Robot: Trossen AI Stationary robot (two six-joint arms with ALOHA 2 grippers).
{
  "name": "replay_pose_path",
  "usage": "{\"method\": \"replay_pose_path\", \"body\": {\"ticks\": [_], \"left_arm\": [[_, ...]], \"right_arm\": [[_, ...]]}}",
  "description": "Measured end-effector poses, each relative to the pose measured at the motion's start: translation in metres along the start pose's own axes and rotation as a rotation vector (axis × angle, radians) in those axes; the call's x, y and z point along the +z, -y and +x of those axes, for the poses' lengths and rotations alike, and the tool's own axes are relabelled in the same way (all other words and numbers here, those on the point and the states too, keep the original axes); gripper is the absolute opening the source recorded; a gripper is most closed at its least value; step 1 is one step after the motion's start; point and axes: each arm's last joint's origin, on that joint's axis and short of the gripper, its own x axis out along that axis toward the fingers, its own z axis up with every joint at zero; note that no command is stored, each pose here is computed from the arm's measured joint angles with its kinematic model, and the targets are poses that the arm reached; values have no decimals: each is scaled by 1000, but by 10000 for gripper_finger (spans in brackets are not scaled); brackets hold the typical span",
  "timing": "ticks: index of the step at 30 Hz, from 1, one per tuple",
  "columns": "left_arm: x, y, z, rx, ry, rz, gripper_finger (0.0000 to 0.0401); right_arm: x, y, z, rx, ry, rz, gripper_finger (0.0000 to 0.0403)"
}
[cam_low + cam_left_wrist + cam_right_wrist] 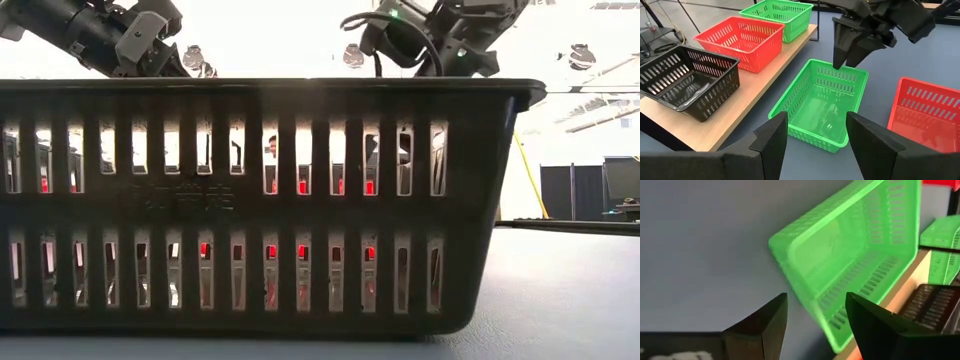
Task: Stack baskets on shelf by color
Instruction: Stack the bottom green bin on top of the green bin on the shelf
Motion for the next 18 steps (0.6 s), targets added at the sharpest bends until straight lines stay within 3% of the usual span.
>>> {"method": "replay_pose_path", "body": {"ticks": [8, 18], "left_arm": [[0, 0, 0, 0, 0, 1, 202], [0, 0, 0, -1, 4, -1, 202]], "right_arm": [[-6, 4, 2, 7, 43, 27, 118], [-9, -12, 7, 41, 81, 70, 35]]}}
